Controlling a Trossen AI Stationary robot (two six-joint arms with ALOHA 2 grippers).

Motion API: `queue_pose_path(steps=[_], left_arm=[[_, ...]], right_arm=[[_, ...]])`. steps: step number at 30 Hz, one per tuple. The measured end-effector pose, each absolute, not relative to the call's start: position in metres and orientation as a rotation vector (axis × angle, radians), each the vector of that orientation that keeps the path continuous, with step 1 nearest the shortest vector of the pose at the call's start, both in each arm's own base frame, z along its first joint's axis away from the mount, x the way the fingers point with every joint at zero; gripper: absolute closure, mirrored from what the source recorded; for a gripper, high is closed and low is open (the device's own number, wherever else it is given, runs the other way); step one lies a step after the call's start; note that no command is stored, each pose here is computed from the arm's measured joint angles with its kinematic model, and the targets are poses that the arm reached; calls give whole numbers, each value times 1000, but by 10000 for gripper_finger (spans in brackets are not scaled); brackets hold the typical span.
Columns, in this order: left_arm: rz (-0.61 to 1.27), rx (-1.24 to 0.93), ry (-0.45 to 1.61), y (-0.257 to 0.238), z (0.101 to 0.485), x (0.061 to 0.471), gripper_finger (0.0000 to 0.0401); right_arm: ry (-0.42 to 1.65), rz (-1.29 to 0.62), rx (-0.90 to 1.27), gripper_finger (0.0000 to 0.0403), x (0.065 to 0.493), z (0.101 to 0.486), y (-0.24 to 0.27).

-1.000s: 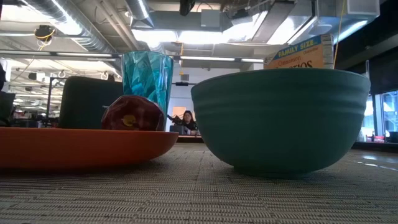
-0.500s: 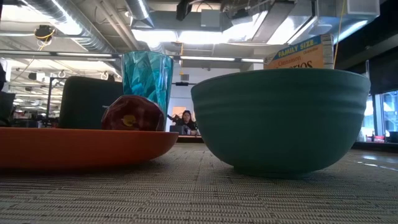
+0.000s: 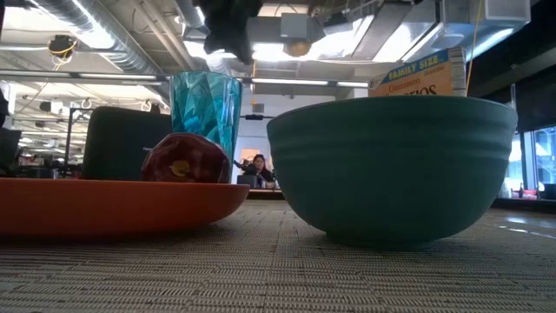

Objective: Arrange a breakfast setting
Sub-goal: Put the spoon in the cup

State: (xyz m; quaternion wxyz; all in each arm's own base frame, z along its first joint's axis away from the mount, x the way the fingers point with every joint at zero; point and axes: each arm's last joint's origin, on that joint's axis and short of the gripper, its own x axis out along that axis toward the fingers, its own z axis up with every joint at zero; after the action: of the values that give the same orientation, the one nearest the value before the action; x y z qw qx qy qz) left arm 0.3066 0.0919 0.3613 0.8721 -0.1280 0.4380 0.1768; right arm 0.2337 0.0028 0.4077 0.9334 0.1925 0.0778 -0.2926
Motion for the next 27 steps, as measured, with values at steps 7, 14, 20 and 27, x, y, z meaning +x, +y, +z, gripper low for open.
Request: queue_pose_path(steps=[7, 14, 20, 27], left_arm=[[434, 384, 1062, 95, 366, 304, 384], [323, 993, 1076, 92, 361, 341, 383], [182, 1401, 1235, 100, 327, 378, 384], [20, 1558, 1348, 105, 285, 402, 385]], right_arm=[[157, -590, 421, 154, 234, 407, 3], [154, -596, 419, 153, 234, 408, 3], [131, -590, 471, 153, 230, 410, 3], [92, -587, 526, 153, 217, 418, 2]])
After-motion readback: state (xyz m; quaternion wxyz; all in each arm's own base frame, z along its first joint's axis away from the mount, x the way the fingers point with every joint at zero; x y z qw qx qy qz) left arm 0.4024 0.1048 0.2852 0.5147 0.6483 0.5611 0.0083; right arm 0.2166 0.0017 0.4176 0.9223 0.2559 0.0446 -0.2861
